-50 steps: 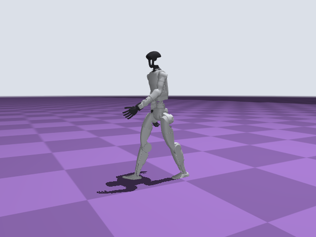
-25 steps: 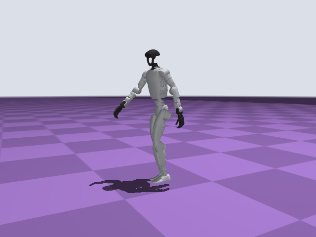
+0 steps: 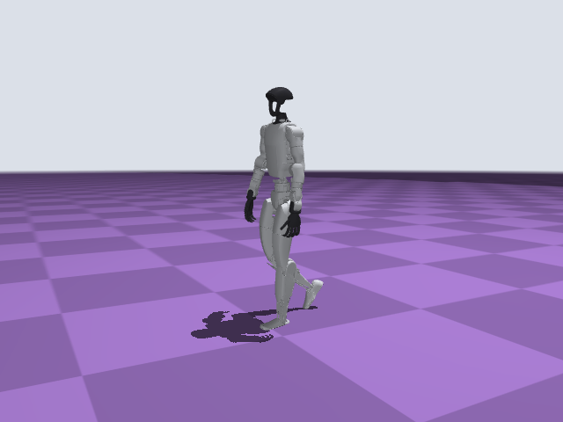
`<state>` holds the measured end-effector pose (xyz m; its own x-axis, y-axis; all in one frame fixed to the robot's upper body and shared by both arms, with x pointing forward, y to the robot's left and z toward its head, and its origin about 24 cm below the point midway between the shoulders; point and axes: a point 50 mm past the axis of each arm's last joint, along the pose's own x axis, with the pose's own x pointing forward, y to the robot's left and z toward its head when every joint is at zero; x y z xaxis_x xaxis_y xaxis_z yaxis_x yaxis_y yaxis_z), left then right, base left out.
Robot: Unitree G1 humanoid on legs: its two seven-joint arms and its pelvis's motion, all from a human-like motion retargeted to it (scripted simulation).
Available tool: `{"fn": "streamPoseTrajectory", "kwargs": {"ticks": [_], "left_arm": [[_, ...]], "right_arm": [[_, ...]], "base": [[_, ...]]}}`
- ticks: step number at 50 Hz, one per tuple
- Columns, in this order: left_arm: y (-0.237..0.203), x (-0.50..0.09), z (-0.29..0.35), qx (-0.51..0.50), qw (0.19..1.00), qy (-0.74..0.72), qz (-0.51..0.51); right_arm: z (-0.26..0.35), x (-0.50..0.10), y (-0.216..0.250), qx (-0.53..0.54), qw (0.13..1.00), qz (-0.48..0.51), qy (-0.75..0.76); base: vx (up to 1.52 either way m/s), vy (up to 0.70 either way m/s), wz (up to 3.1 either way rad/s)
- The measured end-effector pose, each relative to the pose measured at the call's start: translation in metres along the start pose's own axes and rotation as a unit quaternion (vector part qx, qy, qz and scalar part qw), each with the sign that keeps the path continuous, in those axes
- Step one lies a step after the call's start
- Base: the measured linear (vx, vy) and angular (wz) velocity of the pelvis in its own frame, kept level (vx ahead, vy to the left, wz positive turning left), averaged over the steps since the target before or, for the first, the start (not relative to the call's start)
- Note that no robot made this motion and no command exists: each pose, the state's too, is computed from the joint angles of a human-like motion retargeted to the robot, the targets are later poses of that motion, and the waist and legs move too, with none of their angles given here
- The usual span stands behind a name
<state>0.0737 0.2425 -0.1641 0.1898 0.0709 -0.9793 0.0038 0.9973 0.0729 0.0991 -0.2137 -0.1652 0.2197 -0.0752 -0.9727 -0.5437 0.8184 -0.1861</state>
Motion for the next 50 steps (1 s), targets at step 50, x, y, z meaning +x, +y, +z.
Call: {"fn": "streamPoseTrajectory", "kwargs": {"ticks": [50], "left_arm": [[-0.039,-0.232,0.143,0.464,0.654,-0.577,-0.156]], "right_arm": [[0.089,-0.248,-0.049,-0.490,0.649,-0.235,-0.532]], "base": [[0.57,-0.06,0.05]]}}
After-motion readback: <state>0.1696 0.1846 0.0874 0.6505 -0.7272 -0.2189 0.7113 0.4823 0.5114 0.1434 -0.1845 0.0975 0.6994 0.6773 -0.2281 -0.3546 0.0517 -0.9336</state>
